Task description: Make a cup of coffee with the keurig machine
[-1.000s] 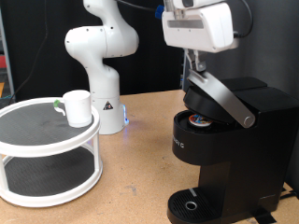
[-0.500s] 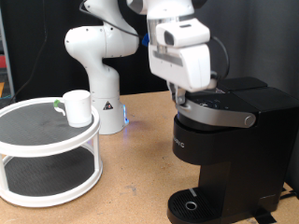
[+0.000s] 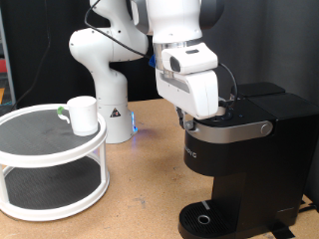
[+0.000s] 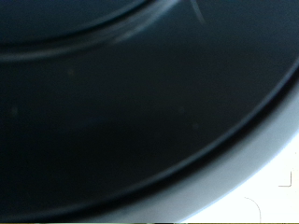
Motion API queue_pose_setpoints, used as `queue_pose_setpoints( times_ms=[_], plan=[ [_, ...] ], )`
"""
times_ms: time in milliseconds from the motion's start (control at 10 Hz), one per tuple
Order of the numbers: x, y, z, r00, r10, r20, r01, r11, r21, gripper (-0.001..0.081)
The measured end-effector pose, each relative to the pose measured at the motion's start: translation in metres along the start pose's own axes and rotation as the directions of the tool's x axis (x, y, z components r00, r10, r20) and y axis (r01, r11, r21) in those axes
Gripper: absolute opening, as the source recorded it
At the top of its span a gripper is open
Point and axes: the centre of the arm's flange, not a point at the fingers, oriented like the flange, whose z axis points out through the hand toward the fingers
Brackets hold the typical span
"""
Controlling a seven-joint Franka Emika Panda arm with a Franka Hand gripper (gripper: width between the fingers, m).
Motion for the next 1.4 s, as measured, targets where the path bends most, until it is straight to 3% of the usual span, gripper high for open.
queue_pose_setpoints(
  times_ms=[300, 700, 900, 1100, 1200, 1400],
  plan=[
    [0.0, 0.001, 0.0, 1.0, -0.016, -0.016, 0.016, 1.0, 0.012, 0.0007],
    [-0.006, 0.011, -0.008, 0.987, 0.008, -0.159, 0.0, 0.999, 0.048, 0.0007],
    [-0.007, 0.012, -0.02, 0.981, 0.009, -0.196, 0.002, 0.998, 0.055, 0.0007],
    [-0.006, 0.013, -0.041, 0.973, 0.032, -0.228, -0.01, 0.995, 0.099, 0.0007],
    [-0.005, 0.013, -0.056, 0.974, 0.013, -0.225, 0.018, 0.991, 0.136, 0.0007],
    [-0.006, 0.014, -0.085, 0.982, -0.107, -0.157, 0.139, 0.969, 0.204, 0.0007]
  ],
)
